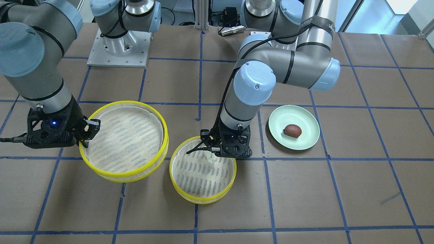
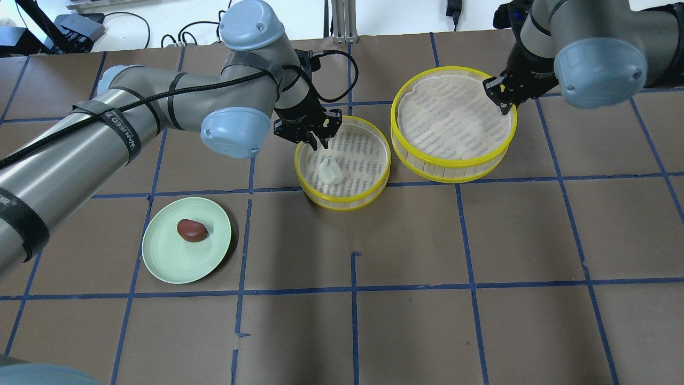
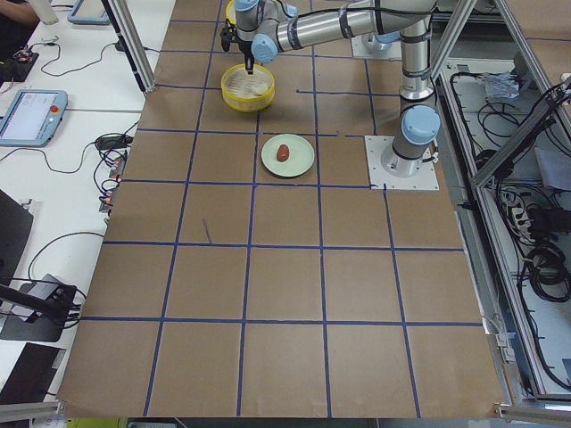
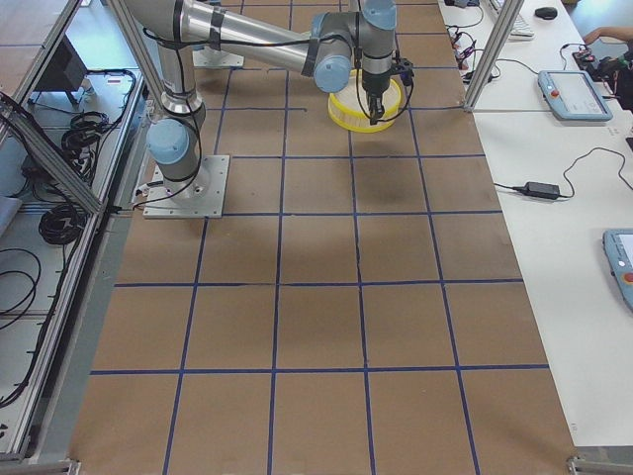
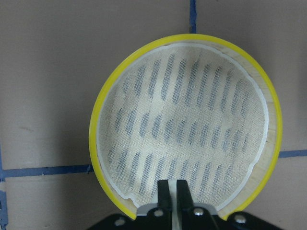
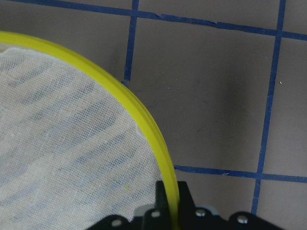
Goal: Place buns in different layers of steamer
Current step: 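Lower white bun into the bottom steamer layer and open left gripper, then set top layer back onto bottom layer with right gripper while left gripper reaches brown bun, then grasp brown bun with left gripper and carry it above the steamer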
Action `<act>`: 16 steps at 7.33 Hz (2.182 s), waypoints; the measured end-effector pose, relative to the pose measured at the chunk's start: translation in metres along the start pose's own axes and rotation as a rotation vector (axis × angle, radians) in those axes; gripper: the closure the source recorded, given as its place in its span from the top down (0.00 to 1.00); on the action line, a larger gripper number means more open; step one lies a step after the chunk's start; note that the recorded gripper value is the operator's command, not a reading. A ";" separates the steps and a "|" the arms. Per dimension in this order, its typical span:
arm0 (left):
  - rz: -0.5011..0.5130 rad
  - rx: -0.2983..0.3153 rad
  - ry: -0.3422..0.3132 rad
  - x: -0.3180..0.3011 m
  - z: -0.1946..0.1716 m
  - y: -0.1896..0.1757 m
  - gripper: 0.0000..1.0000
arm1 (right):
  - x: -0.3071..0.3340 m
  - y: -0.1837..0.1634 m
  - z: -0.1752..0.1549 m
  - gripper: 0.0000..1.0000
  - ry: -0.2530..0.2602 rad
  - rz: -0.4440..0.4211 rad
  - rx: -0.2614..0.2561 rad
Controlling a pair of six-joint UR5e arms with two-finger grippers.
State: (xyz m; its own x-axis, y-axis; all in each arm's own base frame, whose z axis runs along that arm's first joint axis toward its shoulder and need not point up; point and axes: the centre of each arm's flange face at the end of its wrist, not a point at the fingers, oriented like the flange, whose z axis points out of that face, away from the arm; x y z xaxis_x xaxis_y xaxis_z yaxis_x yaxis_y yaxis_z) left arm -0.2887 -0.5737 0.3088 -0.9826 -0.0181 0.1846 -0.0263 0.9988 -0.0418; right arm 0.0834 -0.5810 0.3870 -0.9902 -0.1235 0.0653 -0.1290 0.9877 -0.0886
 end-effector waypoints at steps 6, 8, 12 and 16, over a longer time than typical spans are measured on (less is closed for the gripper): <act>0.227 -0.138 -0.125 -0.202 -0.025 0.059 1.00 | -0.081 -0.008 0.024 0.10 -0.073 0.112 0.009; 0.179 -0.228 -0.080 -0.278 0.004 0.094 1.00 | -0.130 -0.016 0.050 0.11 -0.074 0.139 0.028; 0.143 -0.280 -0.046 -0.306 0.040 0.096 0.85 | -0.199 -0.014 0.101 0.12 -0.014 0.148 0.027; 0.149 -0.247 -0.066 -0.310 0.057 0.083 0.20 | -0.204 -0.014 0.102 0.13 -0.016 0.174 0.024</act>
State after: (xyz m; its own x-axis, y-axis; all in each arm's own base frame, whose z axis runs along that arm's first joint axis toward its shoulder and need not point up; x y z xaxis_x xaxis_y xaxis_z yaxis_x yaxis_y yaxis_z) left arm 0.0034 -0.4878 0.1917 -0.9823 0.1349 0.1298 0.1569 0.9715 0.1778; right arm 0.2821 -0.5797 0.2733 -0.9984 0.0473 0.0307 0.0432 0.9917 -0.1213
